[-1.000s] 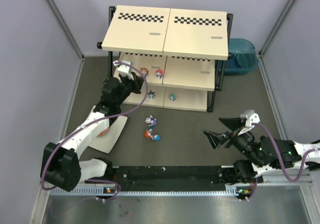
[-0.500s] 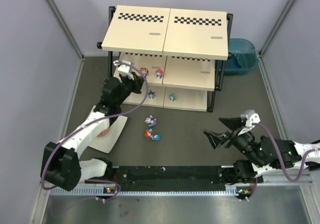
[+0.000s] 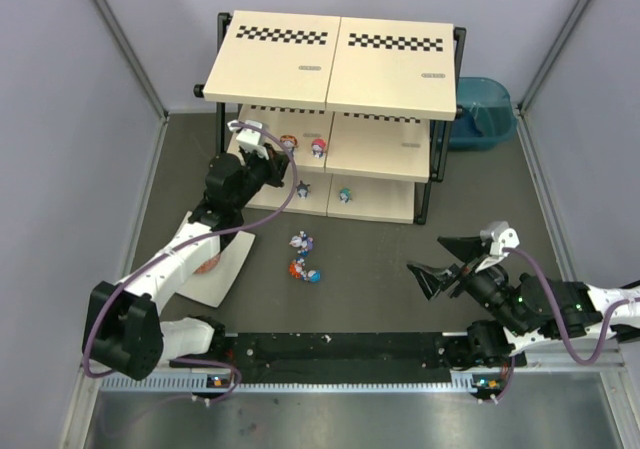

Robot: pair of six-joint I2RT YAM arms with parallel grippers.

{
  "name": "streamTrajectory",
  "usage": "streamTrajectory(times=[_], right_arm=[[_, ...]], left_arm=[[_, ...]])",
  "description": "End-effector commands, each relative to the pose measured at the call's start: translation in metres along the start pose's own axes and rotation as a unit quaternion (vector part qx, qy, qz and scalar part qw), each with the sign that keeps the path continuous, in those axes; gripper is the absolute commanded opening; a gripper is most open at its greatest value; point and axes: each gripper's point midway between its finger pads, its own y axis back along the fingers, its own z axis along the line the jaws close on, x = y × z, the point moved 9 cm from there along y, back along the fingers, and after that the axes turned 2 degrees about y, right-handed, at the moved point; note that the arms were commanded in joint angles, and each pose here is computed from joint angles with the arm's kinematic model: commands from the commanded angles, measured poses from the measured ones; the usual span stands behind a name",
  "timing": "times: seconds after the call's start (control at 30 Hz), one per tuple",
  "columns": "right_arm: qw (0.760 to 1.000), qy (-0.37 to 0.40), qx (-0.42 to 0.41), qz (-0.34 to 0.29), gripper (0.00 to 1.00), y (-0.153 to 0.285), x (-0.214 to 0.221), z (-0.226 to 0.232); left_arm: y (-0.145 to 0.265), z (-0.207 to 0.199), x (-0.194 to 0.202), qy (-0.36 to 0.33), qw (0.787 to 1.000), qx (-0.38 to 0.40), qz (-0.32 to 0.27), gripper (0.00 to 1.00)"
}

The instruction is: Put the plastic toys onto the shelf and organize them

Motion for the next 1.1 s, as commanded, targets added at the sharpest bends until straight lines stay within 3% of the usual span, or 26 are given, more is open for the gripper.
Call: streamTrajectory(times=[0.0, 1.07], right_arm=[[1.000, -0.011, 0.000, -0.005, 0.96, 0.0008, -0.0018, -0.0002], [1.000, -0.007, 0.005, -0.007, 0.96, 0.0013, -0.0031, -0.0025]], left_arm=[[-0.0050, -0.0063, -0.0104, 0.001, 1.000, 0.017, -0.014, 0.00], [-0.0001, -0.0075, -0.0072, 0.001, 1.000, 0.021, -0.016, 0.00]])
